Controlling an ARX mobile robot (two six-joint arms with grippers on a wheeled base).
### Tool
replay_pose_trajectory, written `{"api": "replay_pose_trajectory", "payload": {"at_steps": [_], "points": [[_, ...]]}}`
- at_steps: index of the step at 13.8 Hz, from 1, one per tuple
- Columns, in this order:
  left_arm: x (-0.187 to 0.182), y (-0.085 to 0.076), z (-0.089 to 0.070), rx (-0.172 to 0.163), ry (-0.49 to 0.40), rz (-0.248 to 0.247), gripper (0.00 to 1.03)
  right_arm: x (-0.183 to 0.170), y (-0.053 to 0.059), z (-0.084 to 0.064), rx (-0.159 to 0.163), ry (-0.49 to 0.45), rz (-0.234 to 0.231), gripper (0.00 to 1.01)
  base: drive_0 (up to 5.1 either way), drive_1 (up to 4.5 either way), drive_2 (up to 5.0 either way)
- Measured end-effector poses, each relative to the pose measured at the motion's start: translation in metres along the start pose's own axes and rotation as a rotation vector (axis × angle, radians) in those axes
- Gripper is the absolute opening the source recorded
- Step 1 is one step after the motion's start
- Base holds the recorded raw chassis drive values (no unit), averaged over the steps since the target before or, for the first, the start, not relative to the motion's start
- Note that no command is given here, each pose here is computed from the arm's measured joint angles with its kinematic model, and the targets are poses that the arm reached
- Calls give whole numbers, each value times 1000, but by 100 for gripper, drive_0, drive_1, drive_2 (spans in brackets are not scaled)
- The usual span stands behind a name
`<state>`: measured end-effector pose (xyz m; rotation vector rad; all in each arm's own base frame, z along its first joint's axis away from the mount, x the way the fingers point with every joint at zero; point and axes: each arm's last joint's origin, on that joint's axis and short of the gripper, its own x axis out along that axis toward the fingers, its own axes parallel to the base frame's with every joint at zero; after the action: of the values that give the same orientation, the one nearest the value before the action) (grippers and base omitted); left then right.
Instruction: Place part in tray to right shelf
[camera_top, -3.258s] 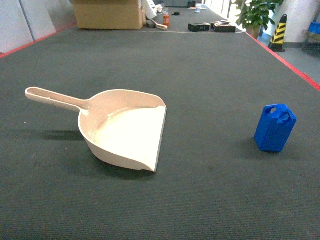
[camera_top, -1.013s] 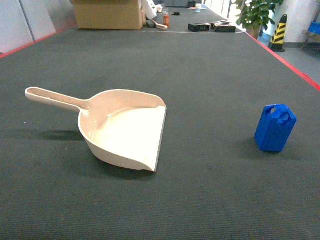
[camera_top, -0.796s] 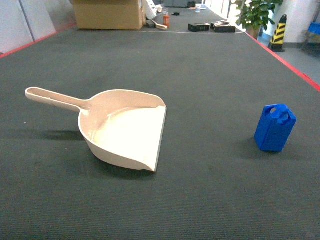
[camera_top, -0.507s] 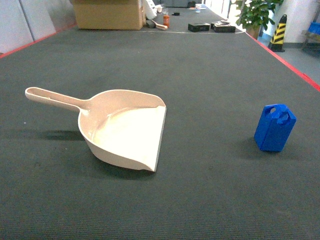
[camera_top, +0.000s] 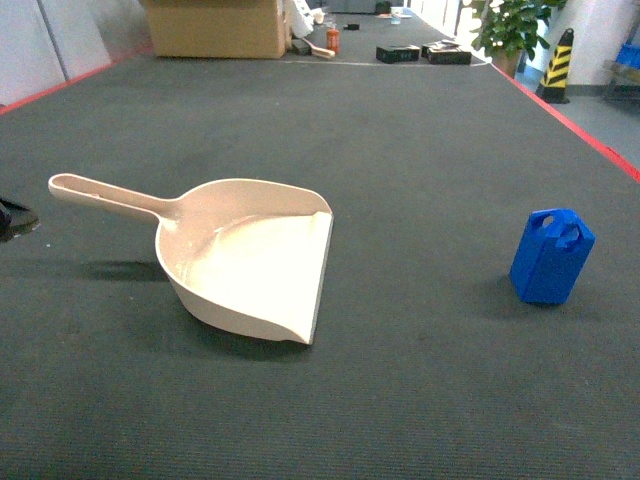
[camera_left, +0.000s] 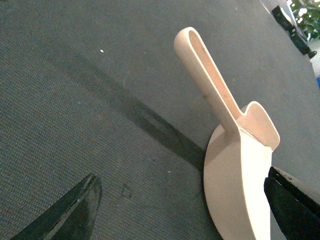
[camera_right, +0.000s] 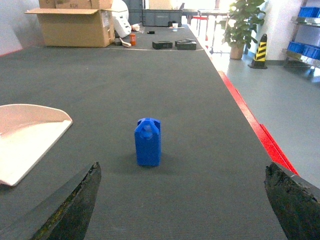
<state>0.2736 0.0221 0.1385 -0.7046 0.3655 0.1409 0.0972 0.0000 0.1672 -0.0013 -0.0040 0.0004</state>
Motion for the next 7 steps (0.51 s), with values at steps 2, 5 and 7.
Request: {"api": "replay_pose_trajectory", "payload": {"at_steps": [2, 5, 7], "points": [[-1, -2, 3, 1, -21, -12, 98, 0, 0, 0, 0, 0, 0, 98, 0, 0, 0], [-1, -3, 2, 1, -17, -12, 98, 0, 0, 0, 0, 0, 0, 98, 0, 0, 0], [-1, -3, 3, 1, -18, -11, 98, 0, 0, 0, 0, 0, 0, 98, 0, 0, 0]]}}
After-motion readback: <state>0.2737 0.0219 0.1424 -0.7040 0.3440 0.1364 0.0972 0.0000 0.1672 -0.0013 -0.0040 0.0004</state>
